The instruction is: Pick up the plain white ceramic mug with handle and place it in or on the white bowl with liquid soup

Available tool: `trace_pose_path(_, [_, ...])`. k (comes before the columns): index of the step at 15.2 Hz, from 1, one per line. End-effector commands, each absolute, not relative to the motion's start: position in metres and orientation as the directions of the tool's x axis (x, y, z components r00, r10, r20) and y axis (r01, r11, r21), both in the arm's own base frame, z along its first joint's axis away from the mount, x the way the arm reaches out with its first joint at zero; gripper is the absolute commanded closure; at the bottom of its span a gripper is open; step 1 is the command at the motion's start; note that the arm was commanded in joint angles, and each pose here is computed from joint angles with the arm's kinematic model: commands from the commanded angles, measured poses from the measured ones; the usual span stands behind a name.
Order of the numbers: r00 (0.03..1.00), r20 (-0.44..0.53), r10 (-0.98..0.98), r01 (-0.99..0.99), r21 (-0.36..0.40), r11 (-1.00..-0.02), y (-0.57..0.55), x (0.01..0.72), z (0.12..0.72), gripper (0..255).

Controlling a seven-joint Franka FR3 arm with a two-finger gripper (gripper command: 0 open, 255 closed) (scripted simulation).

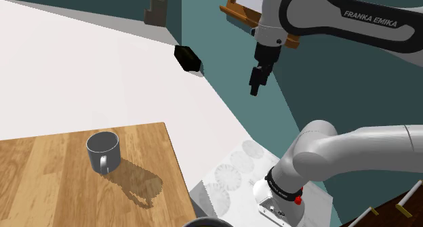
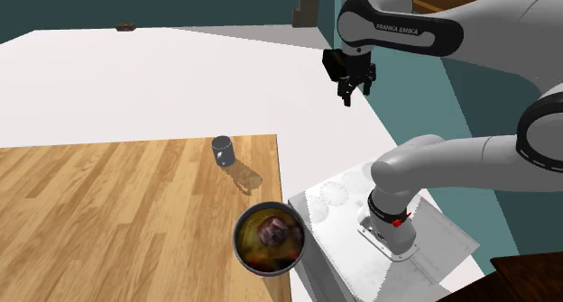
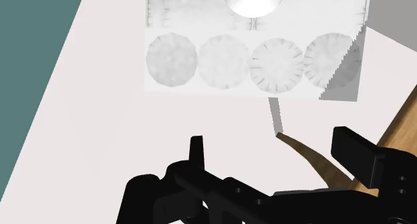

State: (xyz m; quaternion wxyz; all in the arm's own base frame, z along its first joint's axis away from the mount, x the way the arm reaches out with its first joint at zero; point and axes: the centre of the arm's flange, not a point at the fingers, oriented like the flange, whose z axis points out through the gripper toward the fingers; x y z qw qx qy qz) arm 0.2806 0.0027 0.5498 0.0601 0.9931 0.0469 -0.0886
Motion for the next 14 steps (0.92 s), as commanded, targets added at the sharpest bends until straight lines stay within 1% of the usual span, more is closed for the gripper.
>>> trace_pose_path(1, [0.980,-0.182,0.082,0.104,0.111,-0.988,0.003,0.281,0.550,0])
trace_pose_path(14, [0.967,-0.142,0.209,0.219,0.059,-0.974,0.123,0.368,0.485,0])
